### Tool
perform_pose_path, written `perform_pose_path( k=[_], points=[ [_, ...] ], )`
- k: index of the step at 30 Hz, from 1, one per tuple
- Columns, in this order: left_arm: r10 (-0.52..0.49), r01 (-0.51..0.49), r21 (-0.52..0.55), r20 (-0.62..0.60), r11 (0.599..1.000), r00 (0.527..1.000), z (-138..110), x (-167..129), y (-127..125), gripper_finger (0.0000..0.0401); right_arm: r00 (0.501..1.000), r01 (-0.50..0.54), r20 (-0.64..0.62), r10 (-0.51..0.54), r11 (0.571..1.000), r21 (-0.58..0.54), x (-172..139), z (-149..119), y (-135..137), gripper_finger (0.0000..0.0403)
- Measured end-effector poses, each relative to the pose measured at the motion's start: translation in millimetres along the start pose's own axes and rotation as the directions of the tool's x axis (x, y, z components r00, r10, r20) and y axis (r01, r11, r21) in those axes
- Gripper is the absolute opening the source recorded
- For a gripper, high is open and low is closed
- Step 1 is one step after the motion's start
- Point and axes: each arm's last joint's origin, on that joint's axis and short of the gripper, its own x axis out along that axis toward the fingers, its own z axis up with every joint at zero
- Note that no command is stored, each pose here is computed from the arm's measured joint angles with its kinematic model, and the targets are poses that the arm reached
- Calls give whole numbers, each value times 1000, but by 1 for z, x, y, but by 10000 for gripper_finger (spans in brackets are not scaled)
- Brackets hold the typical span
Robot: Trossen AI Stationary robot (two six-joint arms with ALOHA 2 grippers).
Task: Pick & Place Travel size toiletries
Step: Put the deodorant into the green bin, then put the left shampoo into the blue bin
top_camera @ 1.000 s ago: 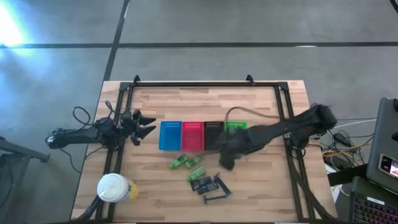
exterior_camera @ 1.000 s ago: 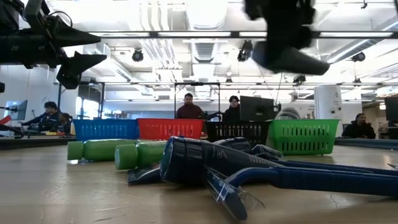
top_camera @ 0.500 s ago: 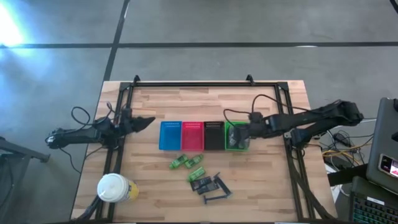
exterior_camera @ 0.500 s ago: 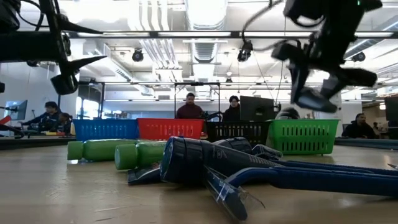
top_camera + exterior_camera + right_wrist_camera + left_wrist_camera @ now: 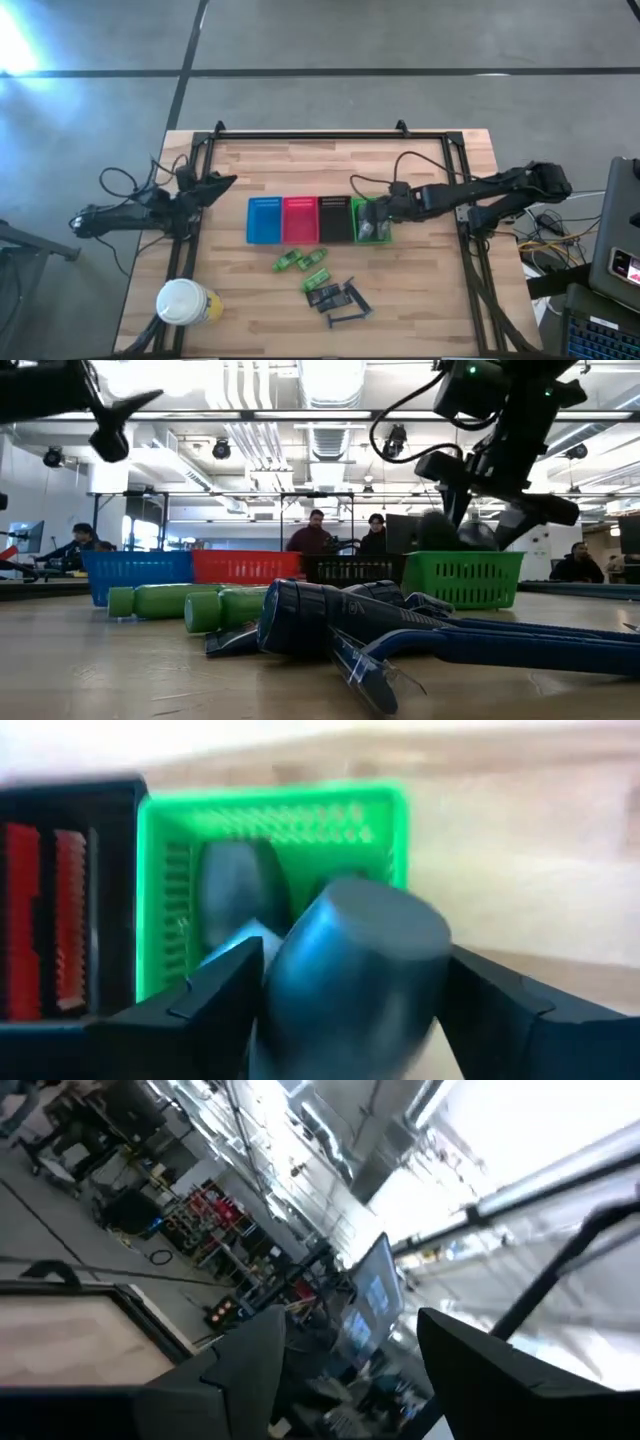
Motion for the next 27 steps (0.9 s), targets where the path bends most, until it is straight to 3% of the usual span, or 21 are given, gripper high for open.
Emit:
perform_pose_path(
  k=[5,8,10,12,14,15,18,25,27],
  points=[
    [21,-15,88,-71,996,997,7,10,-12,234,1000,-4,-10,4,999,-47,-1,0,8,301],
    [124,-84,153,-276,985,953,0,19,-11,234,999,-45,-6,44,995,-84,-10,3,15,317],
    [243,-166,204,-451,965,859,-7,22,-7,234,999,-53,7,54,993,-110,-16,5,17,327],
    [352,-236,266,-594,935,724,-13,26,-6,234,999,-51,13,53,990,-133,-20,6,17,336],
    [428,-256,344,-693,903,580,-19,33,-7,234,999,-39,17,43,986,-162,-24,8,17,346],
    [449,-242,379,-720,893,530,-22,38,-10,234,999,-36,20,40,983,-179,-26,8,18,350],
    [468,-153,450,-764,880,443,-29,60,-21,234,999,-33,21,39,973,-230,-31,10,20,360],
    [452,29,487,-830,873,326,-61,101,-48,234,997,-63,23,74,949,-308,-41,13,30,364],
    [477,38,502,-841,864,257,-76,105,-47,234,996,-69,34,85,942,-327,-45,15,33,364]
  ],
)
